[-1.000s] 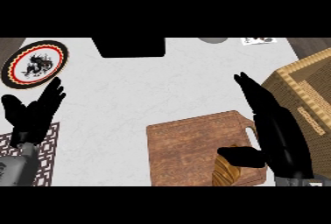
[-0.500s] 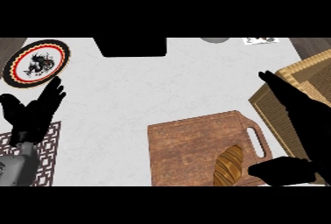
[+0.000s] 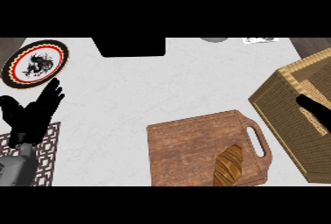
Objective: Pick the croissant from the cutting board and place it in the basket
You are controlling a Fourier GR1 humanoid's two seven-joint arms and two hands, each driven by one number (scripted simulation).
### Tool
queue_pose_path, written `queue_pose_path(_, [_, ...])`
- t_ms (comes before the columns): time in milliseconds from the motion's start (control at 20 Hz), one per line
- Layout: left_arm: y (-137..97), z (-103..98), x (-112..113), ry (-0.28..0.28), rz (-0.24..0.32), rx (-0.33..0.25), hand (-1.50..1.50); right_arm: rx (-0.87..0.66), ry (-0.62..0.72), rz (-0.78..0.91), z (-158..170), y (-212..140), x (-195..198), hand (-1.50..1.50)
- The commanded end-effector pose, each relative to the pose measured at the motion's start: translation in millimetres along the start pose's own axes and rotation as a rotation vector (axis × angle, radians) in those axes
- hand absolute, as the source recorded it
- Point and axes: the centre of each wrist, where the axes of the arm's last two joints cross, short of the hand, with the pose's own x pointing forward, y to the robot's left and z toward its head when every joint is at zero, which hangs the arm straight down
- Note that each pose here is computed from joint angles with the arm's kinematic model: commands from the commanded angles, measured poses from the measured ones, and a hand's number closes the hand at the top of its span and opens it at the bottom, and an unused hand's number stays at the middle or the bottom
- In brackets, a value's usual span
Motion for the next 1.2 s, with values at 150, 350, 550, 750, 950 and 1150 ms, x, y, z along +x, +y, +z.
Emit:
queue_pose_path(150, [3, 12, 1, -0.011, -0.007, -0.015, 0.00, -0.059, 0.101, -0.041, 49, -5, -17, -1.50])
queue_pose_path(350, [5, -6, 3, -0.015, -0.001, -0.012, 0.00, -0.068, 0.113, -0.057, 38, 32, -30, -1.50])
queue_pose_path(550, [-17, -7, 1, -0.003, -0.004, -0.002, 0.00, -0.095, 0.075, -0.048, 15, 43, -53, -1.50])
queue_pose_path(750, [2, -7, 6, -0.017, -0.003, -0.014, 0.00, -0.123, 0.054, -0.059, -2, 78, -62, -1.50])
queue_pose_path(950, [-9, -5, 13, -0.026, -0.005, -0.026, 0.00, -0.175, 0.019, -0.166, -16, 122, -67, -1.50])
queue_pose_path(1150, [-18, 0, 2, -0.018, 0.001, -0.041, 0.00, -0.145, 0.073, -0.140, -54, 141, -79, -1.50])
